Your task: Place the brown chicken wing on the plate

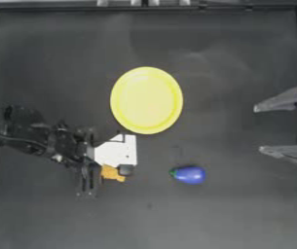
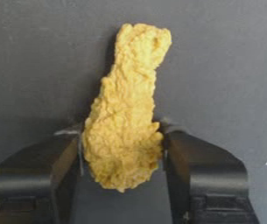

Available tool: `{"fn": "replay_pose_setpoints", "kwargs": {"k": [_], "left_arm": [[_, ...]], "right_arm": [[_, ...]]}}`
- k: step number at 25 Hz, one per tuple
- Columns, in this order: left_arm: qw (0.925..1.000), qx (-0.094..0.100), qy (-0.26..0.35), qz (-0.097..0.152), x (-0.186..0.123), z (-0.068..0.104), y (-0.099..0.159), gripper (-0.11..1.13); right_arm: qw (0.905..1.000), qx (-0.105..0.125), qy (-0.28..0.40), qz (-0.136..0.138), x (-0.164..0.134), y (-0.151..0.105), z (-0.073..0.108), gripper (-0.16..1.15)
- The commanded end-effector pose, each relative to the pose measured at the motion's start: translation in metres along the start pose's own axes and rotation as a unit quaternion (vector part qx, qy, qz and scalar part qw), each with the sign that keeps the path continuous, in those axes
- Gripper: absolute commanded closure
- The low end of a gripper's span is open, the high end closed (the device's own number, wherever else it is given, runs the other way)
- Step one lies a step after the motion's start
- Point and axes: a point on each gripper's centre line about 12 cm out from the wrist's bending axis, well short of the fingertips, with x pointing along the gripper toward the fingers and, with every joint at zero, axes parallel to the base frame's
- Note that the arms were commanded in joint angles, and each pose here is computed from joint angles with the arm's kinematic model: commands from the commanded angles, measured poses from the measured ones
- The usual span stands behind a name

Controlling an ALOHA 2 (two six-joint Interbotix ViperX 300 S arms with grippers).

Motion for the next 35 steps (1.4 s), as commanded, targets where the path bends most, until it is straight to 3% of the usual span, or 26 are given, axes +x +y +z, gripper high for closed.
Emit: {"fn": "replay_pose_setpoints", "kwargs": {"k": [1,8,13,20,24,28,35], "left_arm": [[0.9993,0.012,-0.035,-0.005,-0.02,0.017,-0.006,0.82],[0.9972,0.019,-0.072,-0.006,-0.041,0.028,-0.009,0.77],[0.9932,0.023,-0.113,0.015,-0.068,0.038,0.008,0.76],[0.9879,0.02,-0.141,0.061,-0.092,0.056,0.062,0.76],[0.9842,0.043,-0.15,0.085,-0.099,0.071,0.091,0.76],[0.9828,0.062,-0.143,0.099,-0.094,0.086,0.112,0.75],[0.9833,0.07,-0.125,0.113,-0.071,0.103,0.148,0.74]], "right_arm": [[1.0,0.002,-0.008,0.001,0.001,0.0,0.005,-0.01],[1.0,0.001,-0.006,0.0,0.001,0.0,0.004,-0.01],[1.0,0.002,-0.005,0.0,0.001,0.0,0.002,-0.01],[1.0,0.003,-0.002,0.0,0.0,0.0,-0.001,-0.01],[0.9999,0.01,-0.001,-0.002,0.0,-0.001,-0.002,-0.01],[0.9999,0.011,0.0,-0.003,0.0,-0.001,-0.004,-0.01],[0.9999,0.014,-0.008,-0.004,-0.001,-0.001,-0.005,-0.01]]}}
